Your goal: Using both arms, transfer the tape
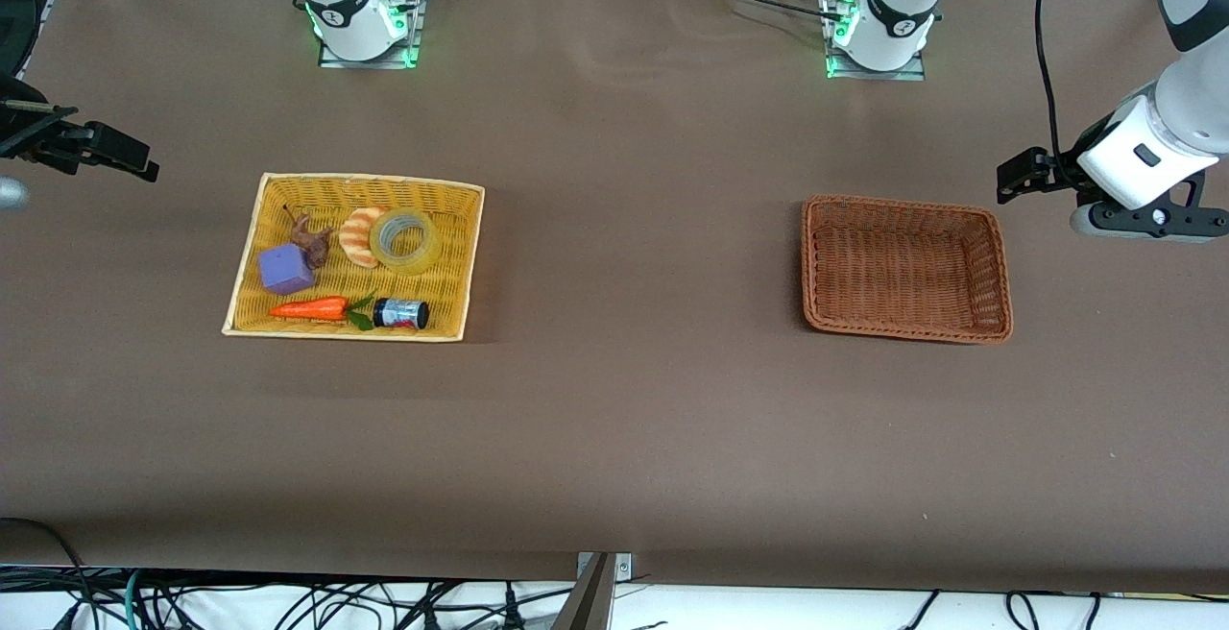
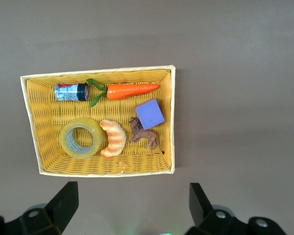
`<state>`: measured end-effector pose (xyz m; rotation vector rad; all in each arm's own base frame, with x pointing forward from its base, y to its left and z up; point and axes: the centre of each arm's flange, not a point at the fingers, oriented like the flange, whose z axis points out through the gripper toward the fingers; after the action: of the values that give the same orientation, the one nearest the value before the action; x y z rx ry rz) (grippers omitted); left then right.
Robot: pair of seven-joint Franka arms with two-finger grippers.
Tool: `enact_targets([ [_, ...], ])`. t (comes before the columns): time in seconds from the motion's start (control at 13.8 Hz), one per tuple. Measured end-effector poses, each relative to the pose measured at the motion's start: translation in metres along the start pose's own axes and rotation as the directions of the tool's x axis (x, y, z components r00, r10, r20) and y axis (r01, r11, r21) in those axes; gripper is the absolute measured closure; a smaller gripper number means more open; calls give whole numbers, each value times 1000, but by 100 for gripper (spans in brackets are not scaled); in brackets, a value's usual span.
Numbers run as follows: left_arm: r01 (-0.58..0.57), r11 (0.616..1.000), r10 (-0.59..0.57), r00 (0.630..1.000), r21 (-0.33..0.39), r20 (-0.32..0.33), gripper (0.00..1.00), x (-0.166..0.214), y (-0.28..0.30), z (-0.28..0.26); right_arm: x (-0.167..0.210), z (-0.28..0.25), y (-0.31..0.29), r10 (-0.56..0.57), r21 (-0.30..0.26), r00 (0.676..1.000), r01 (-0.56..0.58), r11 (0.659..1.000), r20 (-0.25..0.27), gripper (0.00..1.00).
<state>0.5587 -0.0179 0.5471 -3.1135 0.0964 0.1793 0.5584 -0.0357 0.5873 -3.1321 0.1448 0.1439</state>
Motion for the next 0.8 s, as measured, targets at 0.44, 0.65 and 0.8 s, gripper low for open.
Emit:
enact_targets([
  [0.44, 0, 1000, 0, 1000, 0, 1, 0, 0, 0, 0, 3, -2, 1, 1, 1, 1000, -1, 1000, -5, 0],
  [0.65, 0, 1000, 0, 1000, 0, 1, 0, 0, 0, 1, 5, 0, 0, 0, 1, 1000, 0, 1000, -3, 0],
  [0.8, 0, 1000, 0, 1000, 0, 2, 0, 0, 0, 1, 5, 0, 0, 0, 1, 1000, 0, 1000, -3, 0],
])
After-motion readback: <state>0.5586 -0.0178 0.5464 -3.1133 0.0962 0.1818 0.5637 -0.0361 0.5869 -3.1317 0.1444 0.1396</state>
